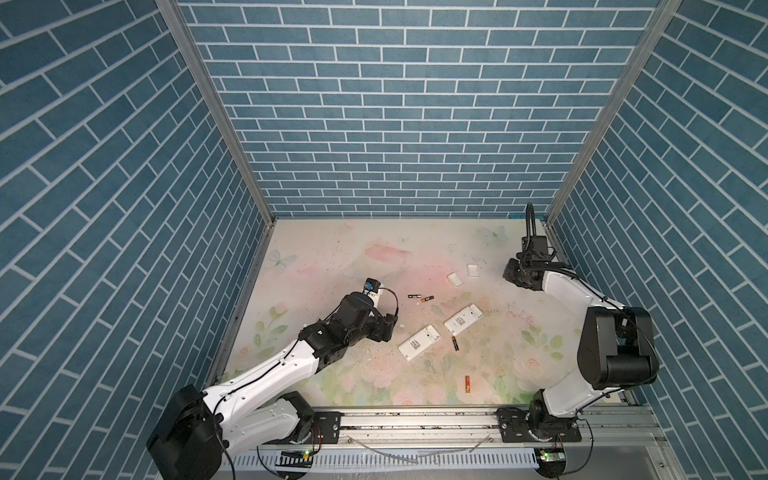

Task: Unload the batteries from the remote control
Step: 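Set the screwdriver down with the right gripper while the left arm draws back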

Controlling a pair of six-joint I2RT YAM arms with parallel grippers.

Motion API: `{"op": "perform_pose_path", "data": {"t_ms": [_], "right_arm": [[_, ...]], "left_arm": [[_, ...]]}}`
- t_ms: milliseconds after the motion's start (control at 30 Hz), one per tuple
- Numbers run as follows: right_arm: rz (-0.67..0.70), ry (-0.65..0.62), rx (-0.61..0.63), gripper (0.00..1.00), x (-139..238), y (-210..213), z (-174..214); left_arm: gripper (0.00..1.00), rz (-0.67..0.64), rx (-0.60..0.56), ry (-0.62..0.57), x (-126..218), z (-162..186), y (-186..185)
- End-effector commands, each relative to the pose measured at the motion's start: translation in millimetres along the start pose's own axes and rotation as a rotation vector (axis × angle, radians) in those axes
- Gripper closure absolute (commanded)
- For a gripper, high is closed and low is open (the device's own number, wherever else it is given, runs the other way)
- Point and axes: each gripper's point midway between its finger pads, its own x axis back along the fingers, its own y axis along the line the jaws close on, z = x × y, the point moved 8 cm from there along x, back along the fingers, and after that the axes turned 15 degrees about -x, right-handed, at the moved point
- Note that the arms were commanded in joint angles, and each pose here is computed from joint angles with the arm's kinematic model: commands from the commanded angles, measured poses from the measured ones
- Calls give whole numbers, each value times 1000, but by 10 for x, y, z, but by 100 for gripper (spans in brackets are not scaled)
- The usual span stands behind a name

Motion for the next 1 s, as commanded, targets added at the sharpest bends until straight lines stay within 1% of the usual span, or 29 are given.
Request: {"op": "perform_pose_path", "data": {"t_ms": [0, 433, 800, 967], "right_arm": [[141, 273, -9, 92, -240, -309, 600], [164, 284, -49, 75, -197, -367, 820], [162, 278, -64, 66, -114, -389, 920], [166, 276, -63, 66, -92, -387, 929]], "left_arm": [[15, -4, 12, -16, 44, 21, 22], [15, 3, 12, -47, 112, 14, 21], [15, 7, 14, -65, 154, 40, 23], [14, 1, 14, -77, 191, 40, 31]]}}
